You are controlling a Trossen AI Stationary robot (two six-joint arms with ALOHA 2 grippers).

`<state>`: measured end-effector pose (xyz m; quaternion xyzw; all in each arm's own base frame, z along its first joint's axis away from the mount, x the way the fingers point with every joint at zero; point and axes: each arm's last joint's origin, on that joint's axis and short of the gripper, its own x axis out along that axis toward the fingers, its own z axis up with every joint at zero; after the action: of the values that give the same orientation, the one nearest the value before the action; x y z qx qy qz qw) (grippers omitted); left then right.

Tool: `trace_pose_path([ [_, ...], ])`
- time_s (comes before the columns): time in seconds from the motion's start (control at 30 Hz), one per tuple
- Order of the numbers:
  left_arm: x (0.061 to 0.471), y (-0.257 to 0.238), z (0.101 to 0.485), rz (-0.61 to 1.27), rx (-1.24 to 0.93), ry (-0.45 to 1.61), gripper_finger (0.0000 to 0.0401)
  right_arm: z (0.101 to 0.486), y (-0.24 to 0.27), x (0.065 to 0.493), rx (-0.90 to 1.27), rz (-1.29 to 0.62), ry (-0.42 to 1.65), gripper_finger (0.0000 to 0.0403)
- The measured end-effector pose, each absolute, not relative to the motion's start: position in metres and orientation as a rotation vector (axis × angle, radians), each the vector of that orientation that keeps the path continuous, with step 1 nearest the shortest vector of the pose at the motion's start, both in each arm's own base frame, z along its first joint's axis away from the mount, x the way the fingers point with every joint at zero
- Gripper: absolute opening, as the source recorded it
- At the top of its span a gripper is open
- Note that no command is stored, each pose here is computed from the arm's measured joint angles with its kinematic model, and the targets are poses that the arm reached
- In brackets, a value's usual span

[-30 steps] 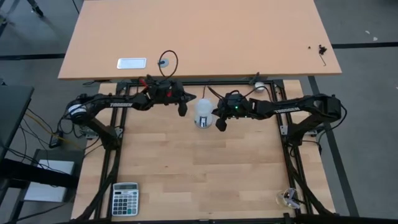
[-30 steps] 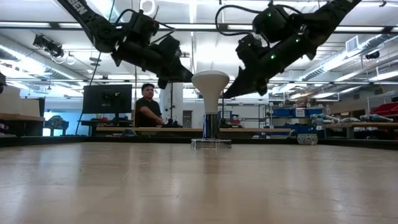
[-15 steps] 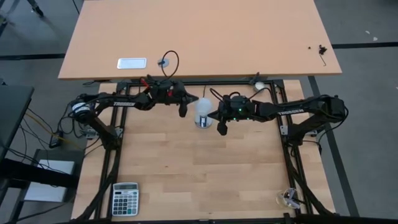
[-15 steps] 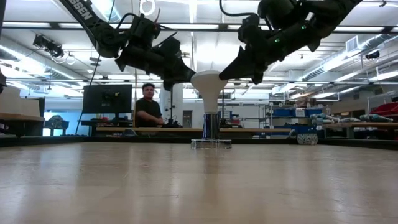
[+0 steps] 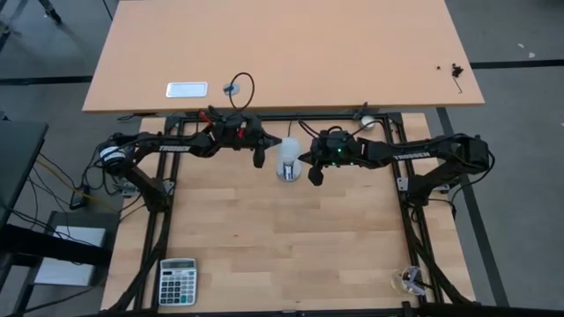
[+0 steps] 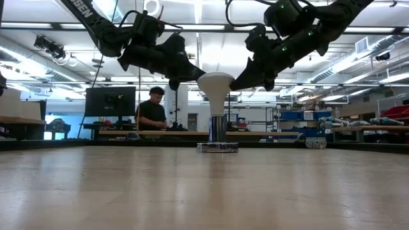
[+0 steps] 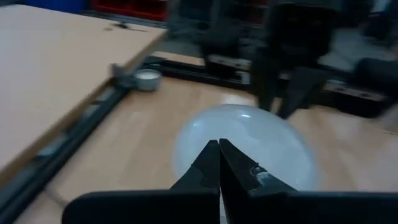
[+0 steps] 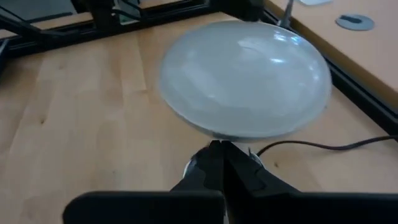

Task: Screw lightbulb
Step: Remove the lightbulb from the silver lamp socket

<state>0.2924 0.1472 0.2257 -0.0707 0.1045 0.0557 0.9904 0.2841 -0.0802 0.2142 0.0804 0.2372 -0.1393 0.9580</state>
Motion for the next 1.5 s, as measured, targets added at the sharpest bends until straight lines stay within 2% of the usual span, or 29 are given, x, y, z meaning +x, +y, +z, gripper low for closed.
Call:
trace_pose_path([
  [0.13,0.288,0.157,0.225,0.224,-0.151,0.213,0.0,0.214,-0.08,0.284,0.164,-0.282,0.486,0.0005],
  [0.23,0.286,0.16,0.224,0.238,-0.162,0.223,0.0,0.214,-0.077,0.285,0.165,-0.264,0.487,0.0005],
  [0.6,0.286,0.158,0.224,0.21,-0.161,0.224,0.0,0.22,-0.06,0.292,0.161,-0.182,0.418,0.0005],
  [1.5,0.292,0.143,0.222,0.123,-0.155,0.264,0.0,0.217,-0.079,0.285,0.181,-0.236,0.457,0.0005],
])
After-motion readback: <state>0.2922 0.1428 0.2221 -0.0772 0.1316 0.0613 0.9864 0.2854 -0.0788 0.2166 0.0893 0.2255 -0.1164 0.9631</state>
